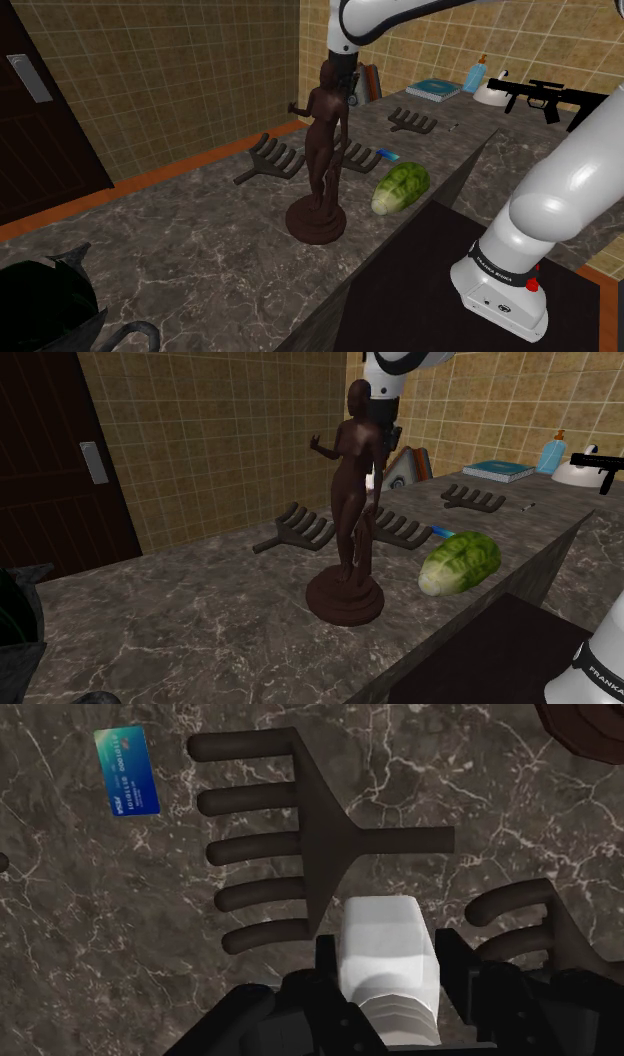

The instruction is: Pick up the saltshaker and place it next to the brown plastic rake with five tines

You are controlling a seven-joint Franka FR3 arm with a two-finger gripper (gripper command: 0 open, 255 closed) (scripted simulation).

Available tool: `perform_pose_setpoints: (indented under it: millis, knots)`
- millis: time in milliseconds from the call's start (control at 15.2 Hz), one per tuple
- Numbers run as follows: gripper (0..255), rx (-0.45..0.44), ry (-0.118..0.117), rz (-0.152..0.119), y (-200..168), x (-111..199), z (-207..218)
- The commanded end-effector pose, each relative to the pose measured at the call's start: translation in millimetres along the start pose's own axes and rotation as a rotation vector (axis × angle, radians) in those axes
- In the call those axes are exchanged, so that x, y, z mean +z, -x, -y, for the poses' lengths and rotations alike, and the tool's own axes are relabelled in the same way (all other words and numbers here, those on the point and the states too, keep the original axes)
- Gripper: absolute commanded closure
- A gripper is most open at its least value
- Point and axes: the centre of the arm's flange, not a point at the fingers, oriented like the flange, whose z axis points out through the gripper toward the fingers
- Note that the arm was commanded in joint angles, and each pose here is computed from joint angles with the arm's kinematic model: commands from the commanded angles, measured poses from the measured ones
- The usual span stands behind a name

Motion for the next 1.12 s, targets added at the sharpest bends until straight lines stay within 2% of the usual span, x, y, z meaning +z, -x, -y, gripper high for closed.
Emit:
perform_pose_setpoints:
  millis: [0,1056]
  knots:
    - [255,-0.001,0.000,0.000,8.1,4.1,-23.5]
    - [255,-0.001,0.000,0.000,62.8,21.2,-226.8]
